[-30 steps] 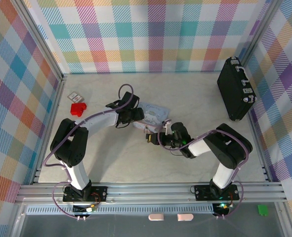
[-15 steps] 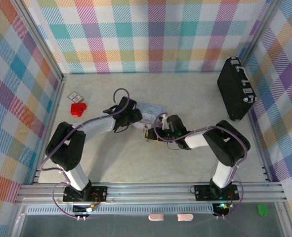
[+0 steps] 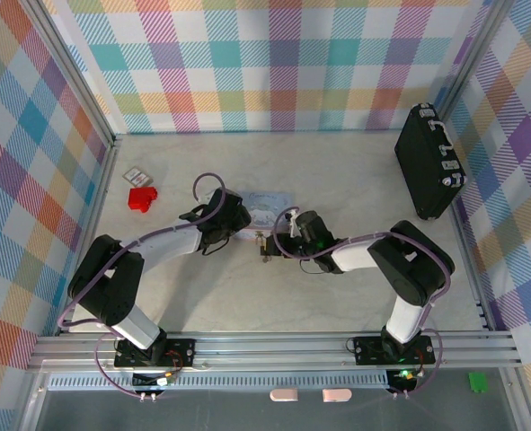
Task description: Unlock the padlock with the key
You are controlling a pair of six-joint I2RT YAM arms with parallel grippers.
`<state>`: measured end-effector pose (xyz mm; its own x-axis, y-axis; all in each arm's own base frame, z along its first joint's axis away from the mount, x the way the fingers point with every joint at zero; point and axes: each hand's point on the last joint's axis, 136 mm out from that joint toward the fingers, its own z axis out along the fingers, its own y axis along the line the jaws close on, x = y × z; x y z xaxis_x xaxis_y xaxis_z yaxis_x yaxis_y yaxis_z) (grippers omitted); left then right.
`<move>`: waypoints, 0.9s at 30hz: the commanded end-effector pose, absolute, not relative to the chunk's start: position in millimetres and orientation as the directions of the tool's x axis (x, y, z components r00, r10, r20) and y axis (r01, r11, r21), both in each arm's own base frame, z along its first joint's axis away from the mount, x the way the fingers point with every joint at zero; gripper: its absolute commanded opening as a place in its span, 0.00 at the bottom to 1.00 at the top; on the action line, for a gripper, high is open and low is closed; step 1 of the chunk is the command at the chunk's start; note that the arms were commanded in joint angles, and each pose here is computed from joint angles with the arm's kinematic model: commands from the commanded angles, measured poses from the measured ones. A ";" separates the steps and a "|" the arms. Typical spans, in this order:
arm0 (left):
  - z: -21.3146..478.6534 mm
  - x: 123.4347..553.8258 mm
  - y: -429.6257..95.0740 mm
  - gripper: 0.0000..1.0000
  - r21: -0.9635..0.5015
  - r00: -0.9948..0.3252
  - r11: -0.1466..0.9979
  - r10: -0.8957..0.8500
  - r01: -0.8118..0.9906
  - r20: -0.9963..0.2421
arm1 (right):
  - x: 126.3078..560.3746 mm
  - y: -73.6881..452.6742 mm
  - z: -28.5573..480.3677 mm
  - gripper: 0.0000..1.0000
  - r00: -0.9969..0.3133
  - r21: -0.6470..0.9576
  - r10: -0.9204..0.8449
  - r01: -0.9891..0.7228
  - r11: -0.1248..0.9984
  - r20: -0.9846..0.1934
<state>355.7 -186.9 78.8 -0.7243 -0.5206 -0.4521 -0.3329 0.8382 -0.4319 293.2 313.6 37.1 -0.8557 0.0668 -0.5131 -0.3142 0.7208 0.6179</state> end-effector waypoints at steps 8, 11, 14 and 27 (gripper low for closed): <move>34.6 310.0 -158.5 0.68 -0.244 -0.793 0.877 -0.478 -0.413 -0.377 | 288.9 323.4 11.9 0.51 -0.847 0.467 -0.028 -0.320 0.825 -0.531; 35.0 310.9 -159.4 0.68 -0.247 -0.791 0.877 -0.479 -0.413 -0.380 | 286.1 329.6 15.3 0.50 -0.843 0.471 -0.043 -0.342 0.813 -0.537; 34.9 311.6 -160.0 0.68 -0.247 -0.791 0.877 -0.479 -0.412 -0.380 | 282.6 334.0 19.5 0.51 -0.838 0.469 -0.060 -0.362 0.806 -0.543; 33.0 310.8 -161.5 0.68 -0.253 -0.791 0.875 -0.482 -0.413 -0.375 | 279.2 347.9 37.1 0.54 -0.846 0.549 -0.013 -0.358 0.755 -0.533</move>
